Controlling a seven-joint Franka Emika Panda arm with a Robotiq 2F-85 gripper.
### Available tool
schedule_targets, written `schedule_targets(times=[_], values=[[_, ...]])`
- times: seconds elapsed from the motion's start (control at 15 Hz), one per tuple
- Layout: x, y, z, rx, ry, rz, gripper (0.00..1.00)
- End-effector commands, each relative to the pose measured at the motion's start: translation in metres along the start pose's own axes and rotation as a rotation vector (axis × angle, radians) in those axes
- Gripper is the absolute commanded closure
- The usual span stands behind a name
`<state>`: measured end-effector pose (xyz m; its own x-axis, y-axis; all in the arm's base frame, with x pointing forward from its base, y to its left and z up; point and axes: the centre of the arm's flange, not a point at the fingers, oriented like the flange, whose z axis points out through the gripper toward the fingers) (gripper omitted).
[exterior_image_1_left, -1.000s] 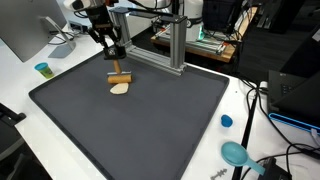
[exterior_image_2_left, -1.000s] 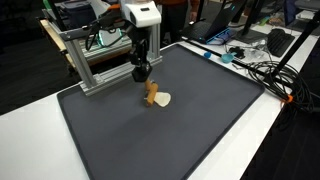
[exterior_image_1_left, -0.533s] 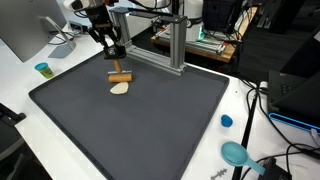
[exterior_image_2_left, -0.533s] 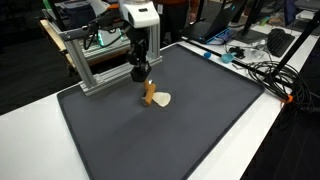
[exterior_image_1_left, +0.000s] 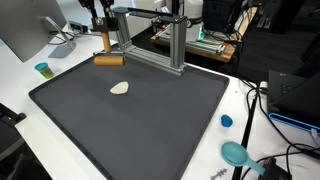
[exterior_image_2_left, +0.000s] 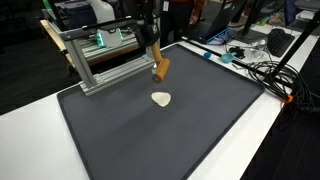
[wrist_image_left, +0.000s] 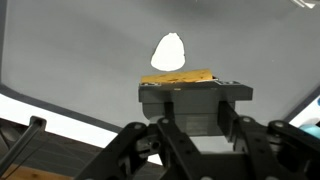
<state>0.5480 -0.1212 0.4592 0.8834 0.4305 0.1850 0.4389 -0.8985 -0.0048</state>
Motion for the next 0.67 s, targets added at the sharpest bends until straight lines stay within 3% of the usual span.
schedule_targets(times=[0.0, 0.27, 0.33, 0.53, 0.6], values=[[-0.025, -0.065, -0.060, -0.013, -0.021, 0.026, 0.79], [-0.030, -0.139, -0.083, -0.018, 0.022, 0.011, 0.79], [-0.013, -0.100, -0.071, -0.011, -0.003, 0.009, 0.54], [-0.020, -0.132, -0.077, -0.011, 0.008, -0.004, 0.54], [-0.024, -0.137, -0.073, -0.048, -0.057, 0.074, 0.79]])
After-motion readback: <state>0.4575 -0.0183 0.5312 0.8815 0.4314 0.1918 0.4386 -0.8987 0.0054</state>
